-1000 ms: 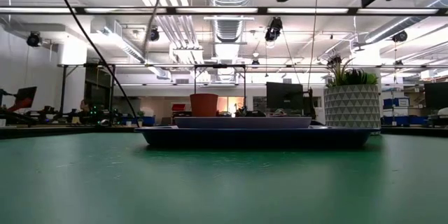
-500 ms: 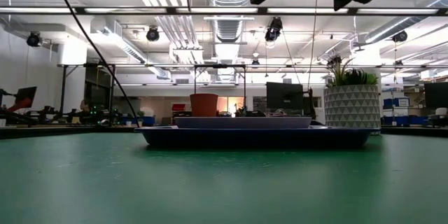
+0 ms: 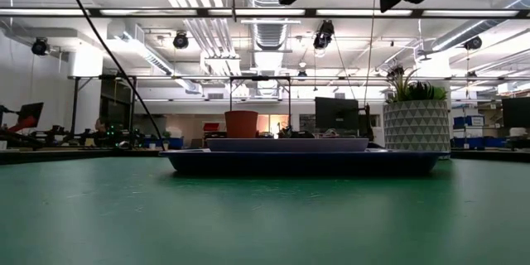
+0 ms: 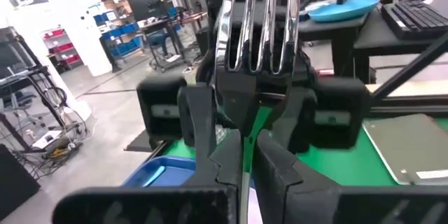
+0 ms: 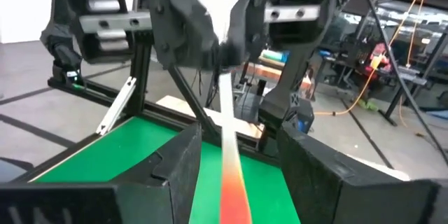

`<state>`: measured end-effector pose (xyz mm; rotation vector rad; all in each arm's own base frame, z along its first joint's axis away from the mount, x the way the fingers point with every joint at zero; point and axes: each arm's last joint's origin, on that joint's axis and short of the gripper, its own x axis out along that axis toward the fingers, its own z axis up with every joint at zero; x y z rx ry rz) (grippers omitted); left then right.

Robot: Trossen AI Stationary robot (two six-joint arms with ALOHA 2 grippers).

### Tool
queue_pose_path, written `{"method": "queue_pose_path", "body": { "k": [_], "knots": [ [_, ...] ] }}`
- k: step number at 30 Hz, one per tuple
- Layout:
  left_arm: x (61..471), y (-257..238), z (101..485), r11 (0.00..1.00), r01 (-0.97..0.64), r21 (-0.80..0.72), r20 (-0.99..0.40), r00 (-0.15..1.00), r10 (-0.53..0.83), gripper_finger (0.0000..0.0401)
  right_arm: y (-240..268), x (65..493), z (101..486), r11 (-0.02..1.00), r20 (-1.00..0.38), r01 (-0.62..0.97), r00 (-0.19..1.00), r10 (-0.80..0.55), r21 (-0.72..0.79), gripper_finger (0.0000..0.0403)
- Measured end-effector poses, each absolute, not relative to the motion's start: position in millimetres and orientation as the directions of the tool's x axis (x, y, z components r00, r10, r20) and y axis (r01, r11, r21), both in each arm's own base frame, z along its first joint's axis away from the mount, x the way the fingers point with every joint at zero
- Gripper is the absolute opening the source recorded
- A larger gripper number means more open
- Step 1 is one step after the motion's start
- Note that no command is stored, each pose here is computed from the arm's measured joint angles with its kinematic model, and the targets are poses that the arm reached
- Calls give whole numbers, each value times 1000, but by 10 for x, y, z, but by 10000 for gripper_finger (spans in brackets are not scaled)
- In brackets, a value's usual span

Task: Pick and place plate/cup/fork/spoon on tray
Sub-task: Put the orange fork on the blue tray to the left of the blue spoon

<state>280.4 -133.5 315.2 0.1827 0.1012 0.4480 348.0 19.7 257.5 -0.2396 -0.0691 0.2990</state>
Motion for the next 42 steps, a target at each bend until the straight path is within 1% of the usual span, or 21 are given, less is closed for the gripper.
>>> {"method": "queue_pose_path", "body": {
  "k": [4, 8, 13, 21, 28, 42],
  "knots": [
    [2859, -1298, 3165, 901, -401, 163, -38, 910, 412, 2, 204, 3539, 2566, 929, 30, -281, 954, 297, -240, 176],
    [2921, -1281, 3104, 897, -406, 173, -46, 907, 419, 2, 238, 3555, 2565, 926, 29, -290, 952, 306, -240, 173],
    [2966, -1252, 3061, 890, -417, 184, -55, 900, 433, 2, 287, 3548, 2572, 922, 32, -302, 947, 318, -244, 154],
    [2963, -1249, 3066, 890, -418, 182, -53, 900, 433, 2, 286, 3549, 2564, 917, 23, -299, 948, 316, -264, 96],
    [2961, -1256, 3065, 893, -412, 181, -55, 902, 427, 9, 283, 3546, 2540, 912, -5, -302, 950, 312, -277, 18],
    [2959, -1258, 3059, 896, -414, 161, -60, 902, 428, 17, 282, 3536, 2544, 912, -14, -306, 949, 314, -273, 13]
  ]
}}
